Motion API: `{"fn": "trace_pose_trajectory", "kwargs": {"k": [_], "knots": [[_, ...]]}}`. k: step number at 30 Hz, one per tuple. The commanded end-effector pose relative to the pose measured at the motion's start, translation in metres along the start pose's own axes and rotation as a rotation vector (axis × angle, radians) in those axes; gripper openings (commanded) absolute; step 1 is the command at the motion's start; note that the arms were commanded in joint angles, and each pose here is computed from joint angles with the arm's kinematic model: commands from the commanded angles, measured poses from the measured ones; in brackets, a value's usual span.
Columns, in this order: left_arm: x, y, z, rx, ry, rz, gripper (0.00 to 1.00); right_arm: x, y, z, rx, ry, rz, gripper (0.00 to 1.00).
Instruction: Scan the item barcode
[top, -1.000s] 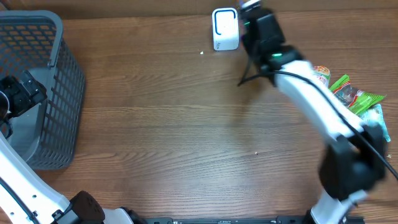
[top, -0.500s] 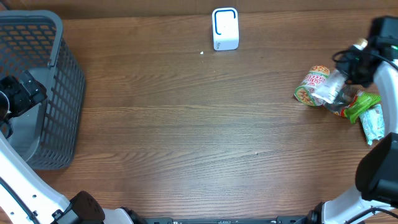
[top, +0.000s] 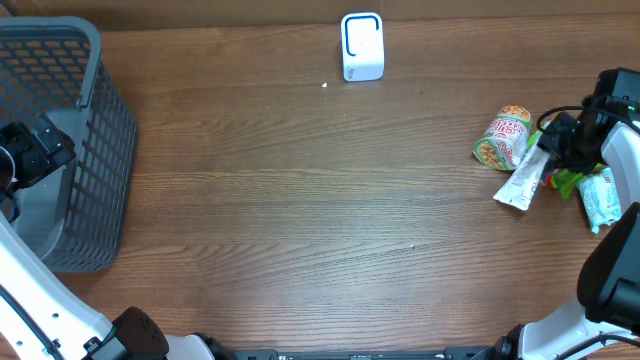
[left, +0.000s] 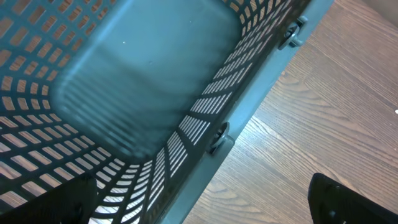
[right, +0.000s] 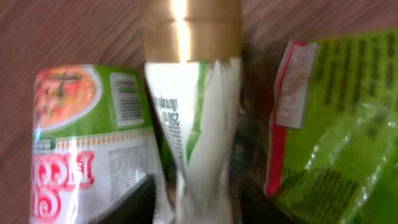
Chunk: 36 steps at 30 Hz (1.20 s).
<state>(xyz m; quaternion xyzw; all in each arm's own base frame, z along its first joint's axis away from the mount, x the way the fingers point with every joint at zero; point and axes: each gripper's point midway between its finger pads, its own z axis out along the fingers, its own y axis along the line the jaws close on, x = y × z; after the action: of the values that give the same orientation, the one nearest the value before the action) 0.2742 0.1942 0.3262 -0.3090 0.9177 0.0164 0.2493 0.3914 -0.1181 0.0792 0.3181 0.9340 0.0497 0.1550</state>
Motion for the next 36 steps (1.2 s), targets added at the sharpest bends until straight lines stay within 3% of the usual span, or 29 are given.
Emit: {"fn": "trace_pose_trajectory", "kwargs": {"k": [1, 8, 18, 24, 36], "knots": [[0.0, 0.0, -0.001, 0.004, -0.003, 0.015, 0.99, -0.023, 0.017, -0.038, -0.063, -0.051, -0.015, 0.68], [-0.001, 0.0, -0.001, 0.004, -0.003, 0.015, 1.0, -0.039, 0.041, -0.139, -0.112, -0.062, -0.02, 0.73], [-0.001, 0.0, -0.001, 0.004, -0.003, 0.015, 1.0, -0.014, 0.069, -0.261, -0.224, -0.226, -0.095, 0.76], [-0.001, 0.0, -0.001, 0.004, -0.003, 0.015, 1.0, 0.001, 0.069, -0.295, -0.254, -0.3, -0.129, 0.77], [-0.001, 0.0, -0.001, 0.004, -0.003, 0.015, 1.0, 0.03, 0.1, -0.305, -0.428, -0.224, -0.275, 0.73]]}}
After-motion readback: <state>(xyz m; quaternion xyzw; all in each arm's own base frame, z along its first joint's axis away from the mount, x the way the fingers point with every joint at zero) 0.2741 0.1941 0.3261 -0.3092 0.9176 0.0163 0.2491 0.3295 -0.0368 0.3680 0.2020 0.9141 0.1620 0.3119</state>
